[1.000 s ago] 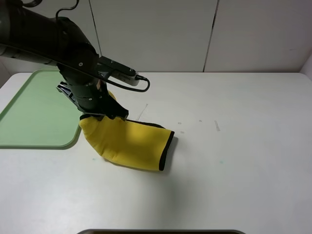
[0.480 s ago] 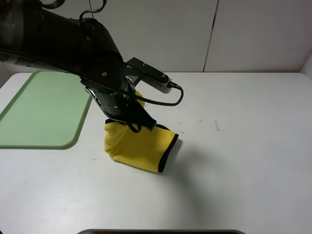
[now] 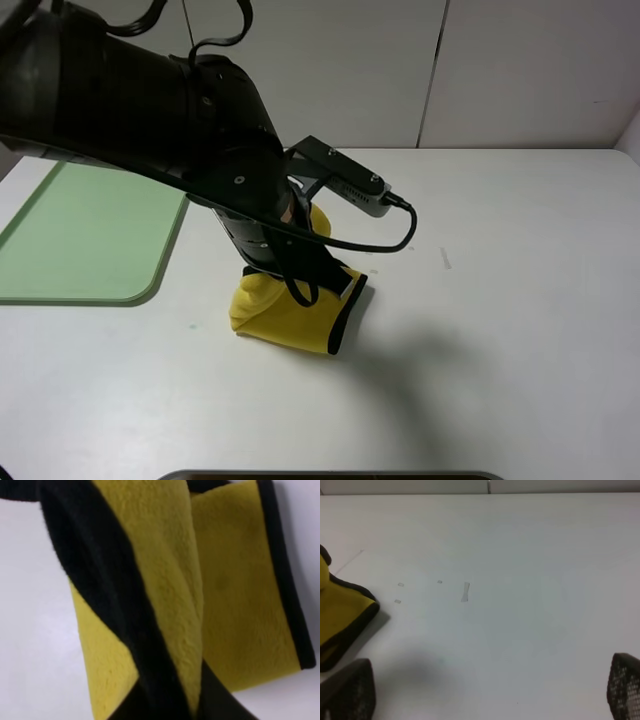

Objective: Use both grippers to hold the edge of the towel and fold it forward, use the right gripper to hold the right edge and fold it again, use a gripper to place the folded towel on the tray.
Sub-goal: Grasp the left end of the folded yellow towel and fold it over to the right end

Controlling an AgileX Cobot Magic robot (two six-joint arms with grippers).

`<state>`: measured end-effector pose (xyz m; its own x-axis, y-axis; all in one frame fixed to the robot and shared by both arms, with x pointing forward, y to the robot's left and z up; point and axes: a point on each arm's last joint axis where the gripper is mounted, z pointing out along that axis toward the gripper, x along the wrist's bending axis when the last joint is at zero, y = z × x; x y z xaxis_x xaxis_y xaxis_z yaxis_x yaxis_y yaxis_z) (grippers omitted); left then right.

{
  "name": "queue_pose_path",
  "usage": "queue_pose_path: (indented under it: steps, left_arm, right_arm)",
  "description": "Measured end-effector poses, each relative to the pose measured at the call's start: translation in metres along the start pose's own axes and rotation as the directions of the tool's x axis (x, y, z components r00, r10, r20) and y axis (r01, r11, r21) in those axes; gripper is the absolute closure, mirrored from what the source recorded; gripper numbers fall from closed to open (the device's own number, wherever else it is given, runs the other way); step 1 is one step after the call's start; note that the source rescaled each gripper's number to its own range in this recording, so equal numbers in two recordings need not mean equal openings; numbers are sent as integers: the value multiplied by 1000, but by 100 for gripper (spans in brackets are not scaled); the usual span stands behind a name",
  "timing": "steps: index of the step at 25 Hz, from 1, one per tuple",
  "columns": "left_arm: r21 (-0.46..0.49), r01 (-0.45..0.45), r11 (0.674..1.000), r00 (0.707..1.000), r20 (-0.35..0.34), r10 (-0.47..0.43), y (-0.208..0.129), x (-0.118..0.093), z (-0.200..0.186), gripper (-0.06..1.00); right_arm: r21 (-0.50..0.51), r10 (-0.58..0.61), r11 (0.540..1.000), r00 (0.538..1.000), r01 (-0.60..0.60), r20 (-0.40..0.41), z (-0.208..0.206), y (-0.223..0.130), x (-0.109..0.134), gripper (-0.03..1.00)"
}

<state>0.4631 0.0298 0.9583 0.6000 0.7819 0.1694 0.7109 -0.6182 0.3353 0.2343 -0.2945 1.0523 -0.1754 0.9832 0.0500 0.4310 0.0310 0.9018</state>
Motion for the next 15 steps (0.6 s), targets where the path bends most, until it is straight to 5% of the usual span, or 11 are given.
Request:
queue_pose_path:
  steps: [4, 7, 13, 15]
  left_arm:
    - [1, 3, 1000, 1000, 2, -3, 0, 0, 0, 87]
    - [1, 3, 1000, 1000, 3, -3, 0, 0, 0, 75]
    - [-15, -41, 999, 999, 12, 41, 1, -1, 0, 11]
    - [-23, -44, 999, 999, 16, 44, 2, -2, 0, 2]
  right_arm:
    - [0, 0, 1000, 1000, 0, 0, 0, 0, 0, -3]
    - [0, 0, 1000, 1000, 0, 0, 0, 0, 0, -3]
    - [0, 0, 1000, 1000, 0, 0, 0, 0, 0, -3]
    - [0, 0, 1000, 1000, 0, 0, 0, 0, 0, -3]
